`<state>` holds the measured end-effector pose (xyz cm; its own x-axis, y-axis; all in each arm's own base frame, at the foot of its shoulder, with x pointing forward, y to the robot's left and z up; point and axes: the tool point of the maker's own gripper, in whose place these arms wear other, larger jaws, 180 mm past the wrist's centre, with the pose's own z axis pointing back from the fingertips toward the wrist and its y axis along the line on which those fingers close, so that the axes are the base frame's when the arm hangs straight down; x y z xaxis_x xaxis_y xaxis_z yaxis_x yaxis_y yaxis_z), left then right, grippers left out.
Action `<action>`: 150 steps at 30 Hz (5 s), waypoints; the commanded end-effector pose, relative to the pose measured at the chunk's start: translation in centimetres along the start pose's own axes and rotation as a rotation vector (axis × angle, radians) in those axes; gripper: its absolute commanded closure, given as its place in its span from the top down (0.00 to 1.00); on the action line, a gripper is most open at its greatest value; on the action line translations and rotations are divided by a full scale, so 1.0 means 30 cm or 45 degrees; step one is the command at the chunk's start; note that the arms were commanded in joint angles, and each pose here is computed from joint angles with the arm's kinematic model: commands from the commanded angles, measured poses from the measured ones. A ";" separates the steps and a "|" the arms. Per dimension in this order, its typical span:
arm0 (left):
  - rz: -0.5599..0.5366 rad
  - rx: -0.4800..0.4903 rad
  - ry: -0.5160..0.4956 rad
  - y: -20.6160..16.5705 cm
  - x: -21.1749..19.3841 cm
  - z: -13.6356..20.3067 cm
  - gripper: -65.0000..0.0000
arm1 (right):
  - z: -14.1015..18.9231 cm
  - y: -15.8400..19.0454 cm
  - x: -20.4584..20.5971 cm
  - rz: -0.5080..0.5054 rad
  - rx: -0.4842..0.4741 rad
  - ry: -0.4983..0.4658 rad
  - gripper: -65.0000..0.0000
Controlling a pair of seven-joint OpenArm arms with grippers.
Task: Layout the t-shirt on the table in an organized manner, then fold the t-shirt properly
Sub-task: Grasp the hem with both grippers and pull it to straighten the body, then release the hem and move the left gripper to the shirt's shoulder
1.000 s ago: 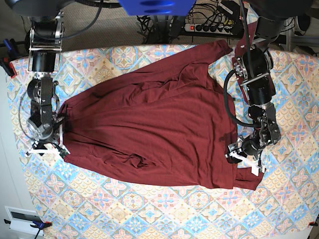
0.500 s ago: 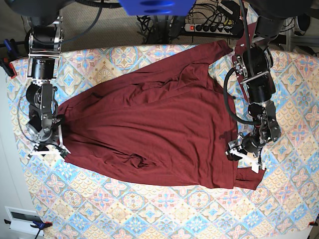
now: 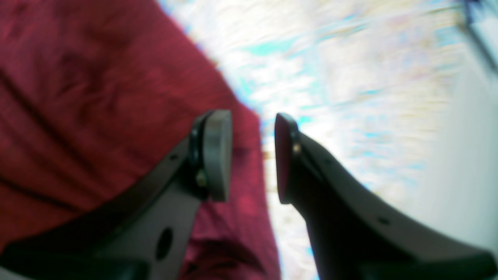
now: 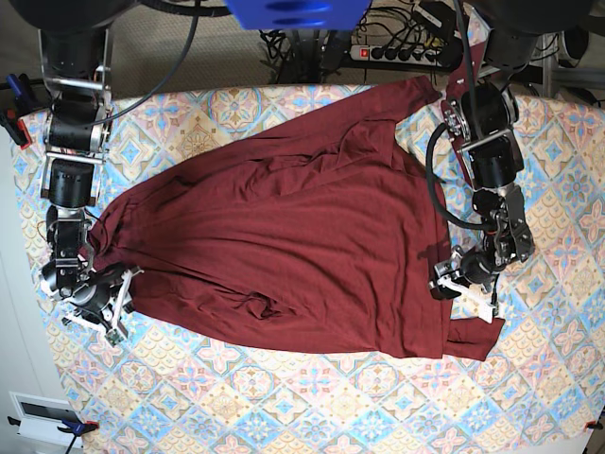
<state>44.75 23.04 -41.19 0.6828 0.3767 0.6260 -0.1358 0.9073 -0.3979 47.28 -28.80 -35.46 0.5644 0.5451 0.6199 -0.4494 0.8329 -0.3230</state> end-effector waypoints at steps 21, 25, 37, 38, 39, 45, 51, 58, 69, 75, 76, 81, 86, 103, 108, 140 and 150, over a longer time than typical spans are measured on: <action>-0.089 0.017 -0.049 0.018 0.040 0.115 0.50 | -0.015 -0.047 0.028 -0.127 0.021 -0.086 0.56; -0.106 0.027 -0.057 0.026 0.031 0.131 0.50 | -0.022 -0.027 -0.003 -0.132 0.034 -0.065 0.56; -0.101 0.037 -0.025 0.046 -0.019 0.132 0.50 | -0.053 0.057 -0.145 -0.175 0.105 0.056 0.54; -0.101 0.037 -0.025 0.046 -0.019 0.132 0.50 | -0.057 0.068 -0.153 -0.155 0.115 0.072 0.53; -0.101 0.037 -0.025 0.046 -0.019 0.132 0.50 | -0.060 0.078 -0.157 -0.130 0.124 0.089 0.50; -0.103 0.035 -0.025 0.046 -0.019 0.132 0.50 | -0.081 0.147 -0.224 -0.108 0.189 0.149 0.14; -0.103 0.035 -0.025 0.046 -0.019 0.132 0.50 | -0.077 0.114 -0.189 -0.191 0.154 0.068 0.01; -0.107 0.031 -0.022 0.039 -0.023 0.129 0.50 | -0.109 0.059 -0.112 -0.325 -0.039 -0.046 0.00; -0.105 -0.025 0.020 -0.046 -0.079 0.081 0.50 | -0.103 -0.004 -0.080 -0.467 -0.167 -0.138 0.00; -0.220 -0.096 0.131 -0.157 -0.169 0.026 0.50 | -0.030 -0.119 0.065 -0.410 -0.271 -0.294 0.00; -0.230 -0.113 0.128 -0.183 -0.176 0.018 0.50 | -0.002 -0.148 0.114 -0.377 -0.302 -0.341 0.00; -0.238 -0.122 0.171 -0.196 -0.233 -0.007 0.49 | 0.048 -0.137 0.083 -0.292 -0.348 -0.291 0.00; -0.251 -0.107 0.154 -0.172 -0.221 -0.007 0.08 | 0.136 -0.154 0.142 -0.198 -0.423 -0.352 0.00; -0.248 0.303 -0.196 0.337 0.359 0.217 0.01 | 0.209 -0.001 -0.012 -0.064 -0.414 -0.266 0.00; -0.219 0.315 -0.236 0.358 0.403 0.224 0.02 | 0.230 0.040 -0.043 -0.032 -0.404 -0.256 0.00; 0.035 -0.138 0.056 0.204 -0.197 0.522 0.42 | 0.204 0.317 -0.090 0.014 0.069 -0.084 0.40; 0.031 -0.051 0.212 0.210 -0.430 0.488 0.41 | 0.206 0.317 -0.083 0.017 0.067 -0.091 0.40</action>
<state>24.93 26.67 -41.89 0.7722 0.3769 0.5115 -0.1325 0.8829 -0.4505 36.01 -22.65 -37.68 0.5530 0.5479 0.6277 -0.5085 0.8187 -0.2667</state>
